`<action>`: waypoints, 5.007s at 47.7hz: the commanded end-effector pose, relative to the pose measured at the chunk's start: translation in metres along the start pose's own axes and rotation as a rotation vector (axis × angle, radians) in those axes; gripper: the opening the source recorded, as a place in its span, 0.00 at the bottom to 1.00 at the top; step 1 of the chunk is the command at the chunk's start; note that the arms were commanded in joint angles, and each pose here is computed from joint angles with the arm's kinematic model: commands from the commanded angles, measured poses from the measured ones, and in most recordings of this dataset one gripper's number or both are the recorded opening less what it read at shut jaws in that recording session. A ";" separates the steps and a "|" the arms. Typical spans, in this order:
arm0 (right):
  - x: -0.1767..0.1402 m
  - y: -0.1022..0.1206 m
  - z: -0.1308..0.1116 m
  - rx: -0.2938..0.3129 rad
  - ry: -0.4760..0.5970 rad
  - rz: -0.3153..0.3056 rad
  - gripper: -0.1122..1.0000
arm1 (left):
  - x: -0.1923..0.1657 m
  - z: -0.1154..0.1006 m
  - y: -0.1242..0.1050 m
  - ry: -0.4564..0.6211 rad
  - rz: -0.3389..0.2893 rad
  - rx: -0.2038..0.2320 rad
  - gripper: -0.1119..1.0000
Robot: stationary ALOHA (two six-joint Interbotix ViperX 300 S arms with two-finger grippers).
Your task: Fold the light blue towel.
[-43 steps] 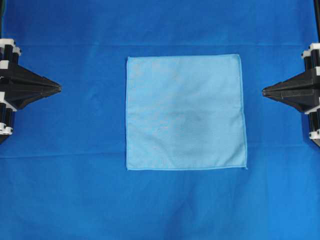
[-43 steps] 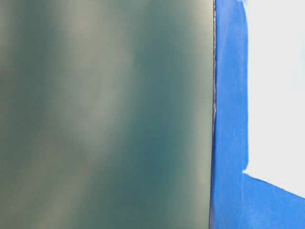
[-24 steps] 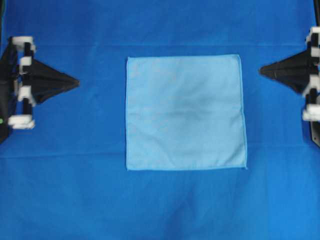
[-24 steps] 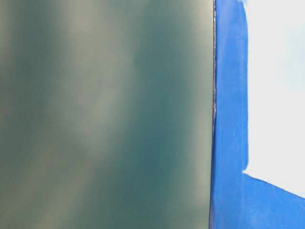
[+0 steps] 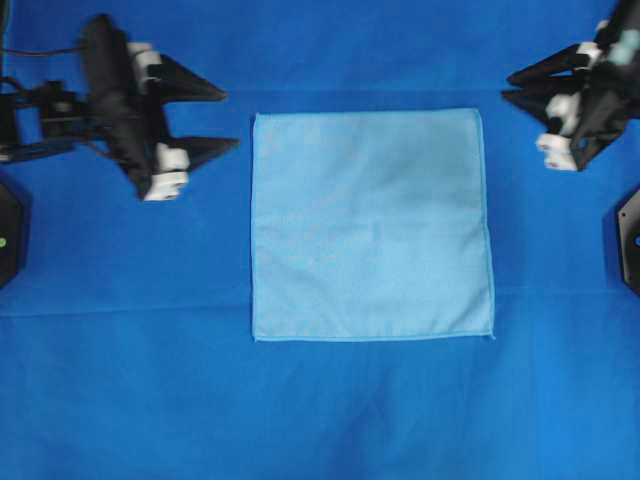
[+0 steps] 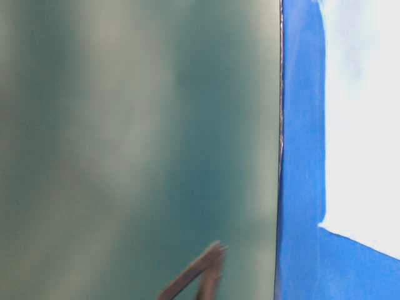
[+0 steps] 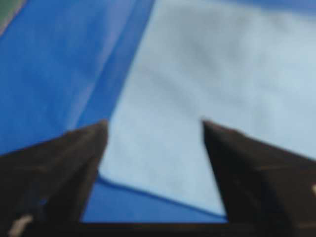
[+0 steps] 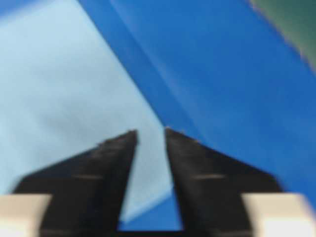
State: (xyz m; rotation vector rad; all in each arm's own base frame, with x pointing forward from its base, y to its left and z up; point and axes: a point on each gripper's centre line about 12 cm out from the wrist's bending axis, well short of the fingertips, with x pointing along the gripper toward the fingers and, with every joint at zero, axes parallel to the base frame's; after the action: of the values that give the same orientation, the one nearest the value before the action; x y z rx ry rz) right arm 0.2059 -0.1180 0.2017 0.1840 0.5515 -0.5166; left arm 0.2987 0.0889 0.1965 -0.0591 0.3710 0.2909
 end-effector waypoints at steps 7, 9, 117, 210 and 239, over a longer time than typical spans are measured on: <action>0.040 -0.007 -0.010 -0.041 0.138 -0.025 0.65 | 0.044 -0.010 0.018 0.069 0.048 -0.016 0.87; 0.048 -0.008 -0.013 -0.046 0.162 -0.026 0.63 | 0.052 -0.017 0.024 0.093 0.062 -0.022 0.87; 0.041 0.046 -0.049 -0.047 0.403 0.092 0.11 | 0.072 -0.047 -0.048 0.424 -0.144 0.223 0.11; 0.002 0.130 -0.048 -0.069 0.431 0.233 0.65 | 0.043 -0.008 -0.132 0.347 -0.318 0.221 0.75; 0.055 0.101 -0.077 -0.081 0.521 0.116 0.65 | 0.078 -0.054 -0.087 0.441 -0.209 0.189 0.74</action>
State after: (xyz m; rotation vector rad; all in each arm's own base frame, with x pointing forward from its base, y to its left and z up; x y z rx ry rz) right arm 0.2592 -0.0277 0.1114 0.2647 1.0725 -0.3263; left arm 0.3716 0.0170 0.1166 0.0264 0.8428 0.0218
